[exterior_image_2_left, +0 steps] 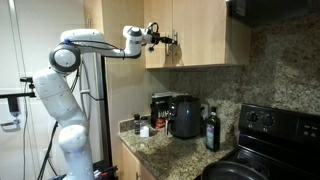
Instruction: Close the open door of the upper cabinet then open the door again
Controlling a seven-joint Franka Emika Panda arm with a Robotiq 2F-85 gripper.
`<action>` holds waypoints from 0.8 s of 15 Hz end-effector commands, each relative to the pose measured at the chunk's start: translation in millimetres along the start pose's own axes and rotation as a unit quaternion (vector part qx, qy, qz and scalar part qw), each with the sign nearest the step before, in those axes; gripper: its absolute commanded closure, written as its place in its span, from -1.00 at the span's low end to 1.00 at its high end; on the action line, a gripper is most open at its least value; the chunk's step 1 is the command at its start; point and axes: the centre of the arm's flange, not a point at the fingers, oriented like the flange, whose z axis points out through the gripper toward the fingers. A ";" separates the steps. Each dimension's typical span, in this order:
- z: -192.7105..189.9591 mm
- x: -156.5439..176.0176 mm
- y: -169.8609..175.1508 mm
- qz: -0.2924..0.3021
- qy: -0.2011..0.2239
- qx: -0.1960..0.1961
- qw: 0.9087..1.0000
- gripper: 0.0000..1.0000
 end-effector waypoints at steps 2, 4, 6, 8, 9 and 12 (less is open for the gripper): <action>19.4 0.3 24.4 0.039 0.003 -0.074 0.996 1.00; 15.9 -0.5 44.0 0.043 0.010 -0.081 0.996 0.91; 9.8 -5.6 70.8 0.046 0.005 -0.081 0.996 0.91; -1.4 -10.7 76.9 0.045 -0.001 -0.078 0.996 0.91; -9.5 -13.0 80.3 0.044 -0.003 -0.077 0.996 0.91; -34.7 -18.5 92.3 0.053 -0.010 -0.075 0.996 0.91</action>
